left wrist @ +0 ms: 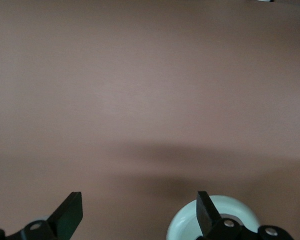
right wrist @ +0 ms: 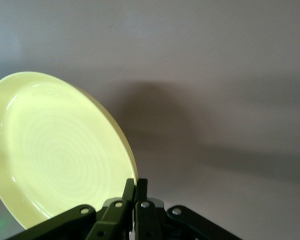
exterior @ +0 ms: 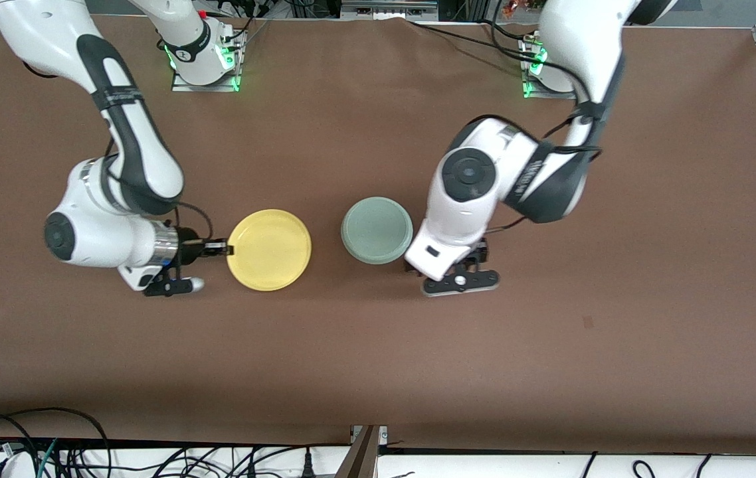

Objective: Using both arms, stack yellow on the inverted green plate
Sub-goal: 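Carry the yellow plate with the right gripper toward the green plate, then lower the yellow plate onto the green plate while the left gripper withdraws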

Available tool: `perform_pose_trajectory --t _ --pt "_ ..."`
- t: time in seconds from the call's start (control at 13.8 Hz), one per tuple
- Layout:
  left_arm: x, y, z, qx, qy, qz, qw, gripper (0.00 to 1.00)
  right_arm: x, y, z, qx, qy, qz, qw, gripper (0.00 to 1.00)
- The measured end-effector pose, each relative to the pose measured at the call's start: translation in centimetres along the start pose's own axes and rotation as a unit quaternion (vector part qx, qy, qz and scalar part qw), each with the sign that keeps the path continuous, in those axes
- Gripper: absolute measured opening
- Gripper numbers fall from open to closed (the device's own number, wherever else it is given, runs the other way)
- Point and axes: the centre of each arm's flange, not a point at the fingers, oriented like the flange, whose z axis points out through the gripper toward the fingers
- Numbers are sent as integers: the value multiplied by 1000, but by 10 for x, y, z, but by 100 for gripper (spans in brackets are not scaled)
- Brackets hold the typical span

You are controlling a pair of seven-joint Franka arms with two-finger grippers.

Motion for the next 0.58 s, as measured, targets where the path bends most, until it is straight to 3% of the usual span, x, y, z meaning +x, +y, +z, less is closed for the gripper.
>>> perform_pose_trajectory --t 0.36,0.58 --pt "17 -108 -110 10 -6 68 998 100 -41 -63 59 10 35 29 999 2" --pt "9 -162 -157 11 -28 67 997 100 -65 -103 91 16 50 42 998 2"
